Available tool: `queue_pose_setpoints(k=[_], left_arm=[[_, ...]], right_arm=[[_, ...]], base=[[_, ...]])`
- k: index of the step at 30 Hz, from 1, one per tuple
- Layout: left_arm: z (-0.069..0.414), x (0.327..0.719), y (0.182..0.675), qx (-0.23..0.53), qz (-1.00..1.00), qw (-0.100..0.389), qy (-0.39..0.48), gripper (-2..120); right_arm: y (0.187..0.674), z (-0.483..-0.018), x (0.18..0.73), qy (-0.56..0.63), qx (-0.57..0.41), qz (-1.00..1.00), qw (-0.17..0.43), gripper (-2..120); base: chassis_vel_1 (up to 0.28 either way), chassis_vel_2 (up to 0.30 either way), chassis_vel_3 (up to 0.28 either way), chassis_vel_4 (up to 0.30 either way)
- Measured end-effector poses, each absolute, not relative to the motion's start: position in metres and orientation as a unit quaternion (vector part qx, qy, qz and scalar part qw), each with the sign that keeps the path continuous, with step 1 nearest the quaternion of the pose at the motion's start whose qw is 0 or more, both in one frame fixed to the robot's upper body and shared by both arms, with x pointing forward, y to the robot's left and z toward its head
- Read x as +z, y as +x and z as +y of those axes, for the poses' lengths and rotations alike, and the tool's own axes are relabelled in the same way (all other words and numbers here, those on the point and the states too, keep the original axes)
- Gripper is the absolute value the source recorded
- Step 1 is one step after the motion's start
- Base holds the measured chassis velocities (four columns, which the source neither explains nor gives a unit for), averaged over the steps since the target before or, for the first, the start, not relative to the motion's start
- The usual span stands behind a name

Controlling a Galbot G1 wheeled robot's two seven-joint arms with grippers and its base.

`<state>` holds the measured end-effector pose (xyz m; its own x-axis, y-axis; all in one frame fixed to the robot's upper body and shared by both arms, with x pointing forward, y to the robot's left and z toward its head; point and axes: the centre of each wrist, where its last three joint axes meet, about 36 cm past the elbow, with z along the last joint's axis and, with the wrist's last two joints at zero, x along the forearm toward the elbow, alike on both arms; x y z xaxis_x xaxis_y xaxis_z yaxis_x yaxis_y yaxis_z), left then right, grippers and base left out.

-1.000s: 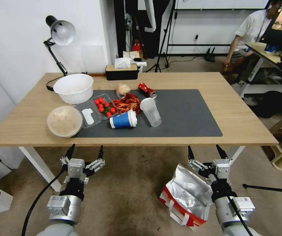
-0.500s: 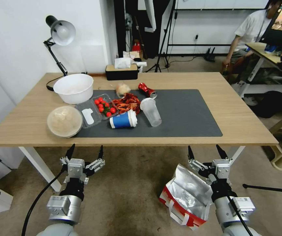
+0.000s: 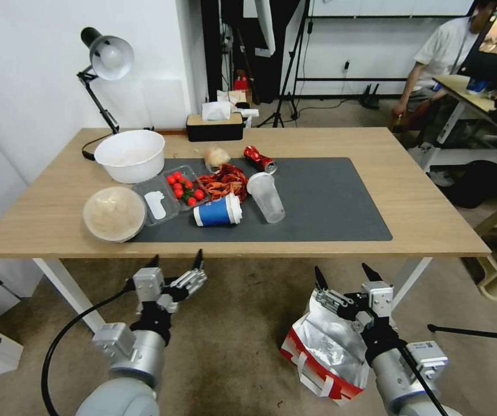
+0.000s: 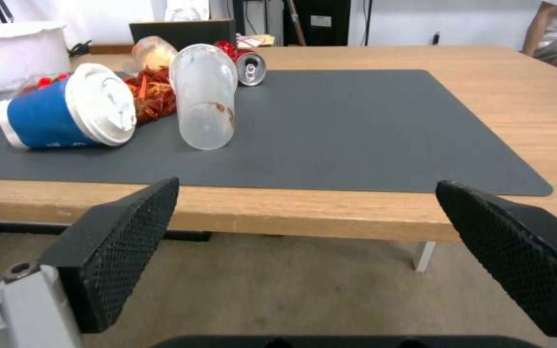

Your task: Pick up the food delivery bag from the floor and place it on the table.

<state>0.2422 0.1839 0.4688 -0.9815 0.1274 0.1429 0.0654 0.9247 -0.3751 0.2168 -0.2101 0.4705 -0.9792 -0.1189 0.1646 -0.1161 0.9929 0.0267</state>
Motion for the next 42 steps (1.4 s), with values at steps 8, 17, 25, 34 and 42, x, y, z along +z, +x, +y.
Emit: queue_pose_setpoints(k=[8,17,25,34,42], left_arm=[[0.1855,0.4679,0.2406,0.204,-0.976,0.069,-0.041,100],[0.1854,0.4640,0.2397,0.206,-0.976,0.068,-0.033,100],[0.1859,0.4665,0.2397,0.208,-0.976,0.067,-0.027,100],[0.1860,0.4666,0.2399,0.208,-0.976,0.066,-0.025,100],[0.1863,0.4656,0.2403,0.204,-0.976,0.066,-0.026,100]], right_arm=[[0.2162,-0.2083,0.4704,0.061,0.000,-0.995,0.076,100],[0.2160,-0.2080,0.4682,0.063,0.002,-0.995,0.075,100],[0.2165,-0.2073,0.4662,0.064,0.001,-0.995,0.075,100],[0.2173,-0.2063,0.4651,0.066,-0.001,-0.995,0.075,100],[0.2180,-0.2061,0.4645,0.066,-0.001,-0.995,0.075,100]], base=[[0.000,0.000,0.000,0.000],[0.000,0.000,0.000,0.000],[0.000,0.000,0.000,0.000],[0.000,0.000,0.000,0.000],[0.000,0.000,0.000,0.000]])
